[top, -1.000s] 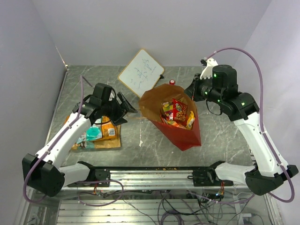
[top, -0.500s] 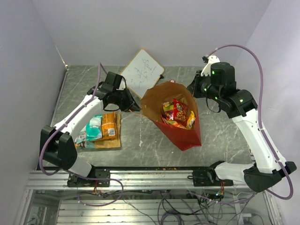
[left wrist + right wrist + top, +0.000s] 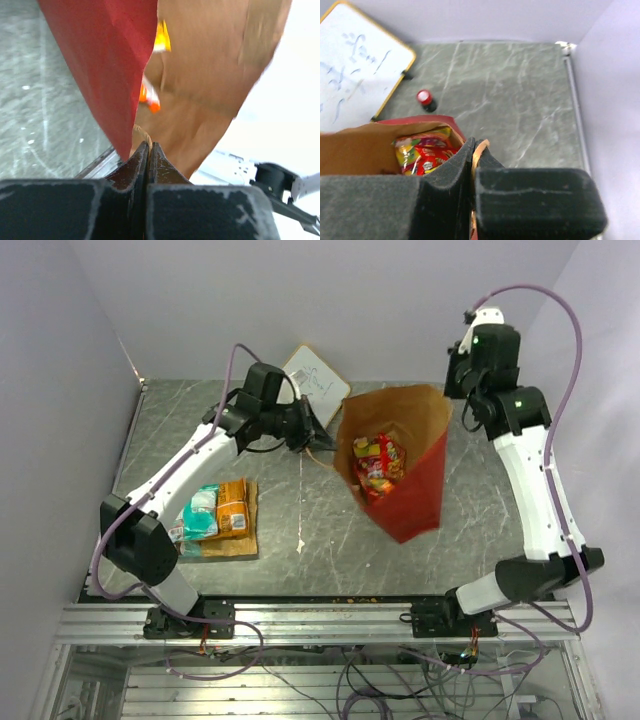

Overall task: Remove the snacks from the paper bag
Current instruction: Adjust the paper bag at the center of the board.

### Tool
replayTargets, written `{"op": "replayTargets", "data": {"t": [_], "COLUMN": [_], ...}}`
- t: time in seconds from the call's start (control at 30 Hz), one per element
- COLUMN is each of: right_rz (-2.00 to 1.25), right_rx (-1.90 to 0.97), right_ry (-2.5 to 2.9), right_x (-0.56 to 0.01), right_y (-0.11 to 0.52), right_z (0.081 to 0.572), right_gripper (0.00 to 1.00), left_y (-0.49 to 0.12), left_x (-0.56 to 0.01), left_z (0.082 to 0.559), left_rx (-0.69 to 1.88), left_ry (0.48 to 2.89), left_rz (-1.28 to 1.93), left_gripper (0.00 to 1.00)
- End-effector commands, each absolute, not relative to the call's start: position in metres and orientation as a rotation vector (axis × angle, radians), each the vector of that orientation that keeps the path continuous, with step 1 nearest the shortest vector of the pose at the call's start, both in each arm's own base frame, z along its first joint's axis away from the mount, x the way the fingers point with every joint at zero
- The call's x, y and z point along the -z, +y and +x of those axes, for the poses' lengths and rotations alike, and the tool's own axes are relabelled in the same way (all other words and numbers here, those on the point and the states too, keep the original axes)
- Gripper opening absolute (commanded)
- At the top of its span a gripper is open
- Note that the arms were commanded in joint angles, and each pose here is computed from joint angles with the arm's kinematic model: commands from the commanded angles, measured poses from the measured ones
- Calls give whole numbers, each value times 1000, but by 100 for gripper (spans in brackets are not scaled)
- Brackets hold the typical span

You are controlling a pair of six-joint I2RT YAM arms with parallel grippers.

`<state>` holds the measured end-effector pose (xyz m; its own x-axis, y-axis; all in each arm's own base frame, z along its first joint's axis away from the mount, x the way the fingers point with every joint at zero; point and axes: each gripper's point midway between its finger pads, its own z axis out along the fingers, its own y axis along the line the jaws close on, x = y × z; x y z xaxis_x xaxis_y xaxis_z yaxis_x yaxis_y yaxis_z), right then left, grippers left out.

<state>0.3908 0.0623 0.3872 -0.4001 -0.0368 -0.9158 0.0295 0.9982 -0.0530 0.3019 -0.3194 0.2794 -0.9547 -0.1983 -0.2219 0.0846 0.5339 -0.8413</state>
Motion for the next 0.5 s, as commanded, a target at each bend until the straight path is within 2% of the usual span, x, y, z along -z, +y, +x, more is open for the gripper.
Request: {"op": "replayTargets", "data": {"t": [0.0, 0.1, 0.17, 0.37, 0.47], "right_rz": [-105, -304, -360, -394, -353], "right_rx": [70, -79, -234, -817, -988], "right_ry": [1672, 1651, 1693, 1890, 1929], "right_x": [-483, -485, -467, -355, -332], "right_y": [50, 86, 110, 172, 185], "right_z": [418, 417, 406, 327, 298], "right_gripper": [0, 0, 0, 0, 0], "left_y": [-356, -364, -361, -335, -324], "left_x": [-315, -299, -276, -188, -169], "left_z": [279, 260, 247, 201, 183], "left_rx": [1533, 1508, 1480, 1320, 1279], "left_ry": [2411, 2454, 2504, 2712, 2757], "left_rz": [66, 102, 103, 77, 72], "left_gripper": [7, 7, 7, 7, 7]}}
